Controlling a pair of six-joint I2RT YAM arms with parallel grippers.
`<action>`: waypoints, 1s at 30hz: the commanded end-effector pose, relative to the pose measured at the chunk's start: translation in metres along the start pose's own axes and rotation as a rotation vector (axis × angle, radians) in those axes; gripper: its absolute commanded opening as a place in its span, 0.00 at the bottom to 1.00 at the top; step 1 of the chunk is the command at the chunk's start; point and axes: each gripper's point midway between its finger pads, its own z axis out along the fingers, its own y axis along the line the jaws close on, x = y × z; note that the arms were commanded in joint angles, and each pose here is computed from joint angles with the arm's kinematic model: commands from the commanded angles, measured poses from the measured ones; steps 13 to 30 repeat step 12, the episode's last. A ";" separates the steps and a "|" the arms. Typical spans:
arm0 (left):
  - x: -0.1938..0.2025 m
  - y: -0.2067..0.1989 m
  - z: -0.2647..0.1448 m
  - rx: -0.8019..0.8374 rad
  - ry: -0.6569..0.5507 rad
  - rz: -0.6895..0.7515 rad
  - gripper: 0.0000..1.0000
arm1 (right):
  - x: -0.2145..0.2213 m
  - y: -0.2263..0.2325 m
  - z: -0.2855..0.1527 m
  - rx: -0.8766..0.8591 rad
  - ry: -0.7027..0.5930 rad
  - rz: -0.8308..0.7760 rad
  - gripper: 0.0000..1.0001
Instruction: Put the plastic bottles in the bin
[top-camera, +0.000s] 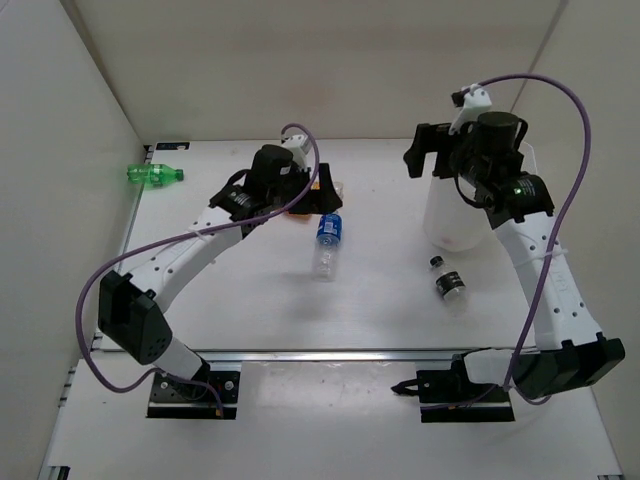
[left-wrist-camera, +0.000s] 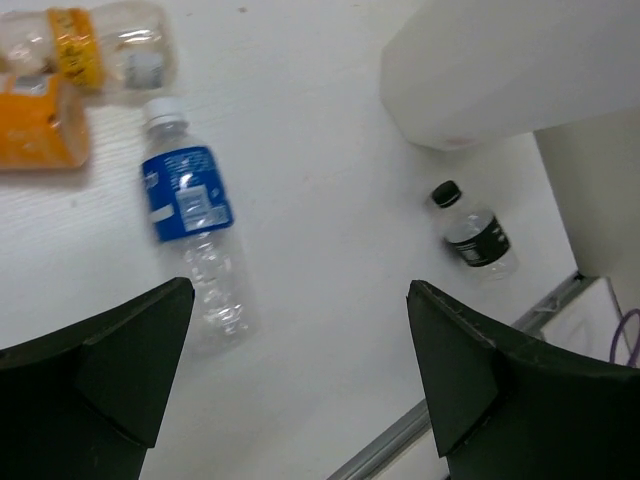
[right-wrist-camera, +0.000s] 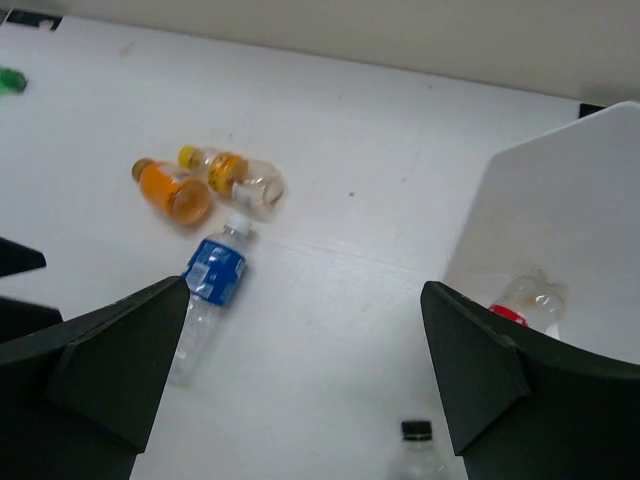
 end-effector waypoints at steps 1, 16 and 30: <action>-0.010 0.032 -0.048 -0.148 -0.105 -0.044 0.99 | 0.006 0.008 -0.025 0.044 0.022 -0.017 0.99; 0.056 0.155 -0.204 -0.551 -0.482 -0.108 0.98 | 0.096 0.007 -0.081 0.025 0.127 0.063 0.99; 0.056 0.155 -0.204 -0.551 -0.482 -0.108 0.98 | 0.096 0.007 -0.081 0.025 0.127 0.063 0.99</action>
